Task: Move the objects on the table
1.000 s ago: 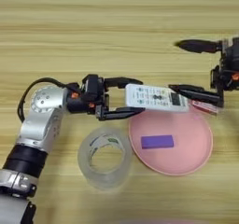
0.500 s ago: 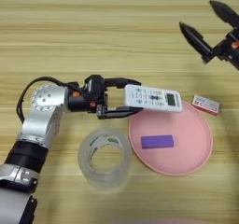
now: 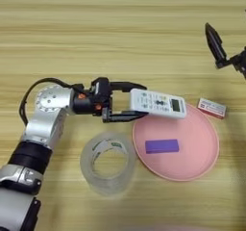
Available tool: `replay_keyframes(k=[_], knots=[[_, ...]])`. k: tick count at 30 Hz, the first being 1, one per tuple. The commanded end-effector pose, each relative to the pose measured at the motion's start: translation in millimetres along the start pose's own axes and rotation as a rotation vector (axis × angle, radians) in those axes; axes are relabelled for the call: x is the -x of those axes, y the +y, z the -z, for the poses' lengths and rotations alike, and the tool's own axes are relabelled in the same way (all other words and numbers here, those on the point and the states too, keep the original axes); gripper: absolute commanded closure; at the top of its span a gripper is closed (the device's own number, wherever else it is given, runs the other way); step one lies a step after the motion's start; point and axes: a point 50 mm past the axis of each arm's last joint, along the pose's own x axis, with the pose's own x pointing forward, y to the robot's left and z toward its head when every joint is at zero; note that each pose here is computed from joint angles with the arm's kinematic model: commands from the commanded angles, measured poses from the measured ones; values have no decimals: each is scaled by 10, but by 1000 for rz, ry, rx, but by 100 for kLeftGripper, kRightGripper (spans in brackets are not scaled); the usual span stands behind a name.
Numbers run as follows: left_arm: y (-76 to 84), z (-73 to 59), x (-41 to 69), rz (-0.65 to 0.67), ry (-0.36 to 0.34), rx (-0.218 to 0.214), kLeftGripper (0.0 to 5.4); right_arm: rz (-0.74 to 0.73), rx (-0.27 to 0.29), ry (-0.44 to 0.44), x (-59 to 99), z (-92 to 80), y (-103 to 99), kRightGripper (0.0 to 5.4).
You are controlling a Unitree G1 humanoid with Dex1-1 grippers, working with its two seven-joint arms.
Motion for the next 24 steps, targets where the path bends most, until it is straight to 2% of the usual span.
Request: replay_keyframes(k=[1,3,8,14,24], knots=[[43,-18,-49,30,39,-28,254,35,-15,-8,66,46,-7,0],[52,11,-66,28,65,-28,254,38,-2,-5,105,85,7,0],[59,71,-84,27,109,-21,254,67,-32,8,188,167,20,0],[46,154,-92,47,173,-13,254,78,-36,16,215,202,41,0],[7,305,-299,144,235,11,254,82,-35,17,217,222,73,0]])
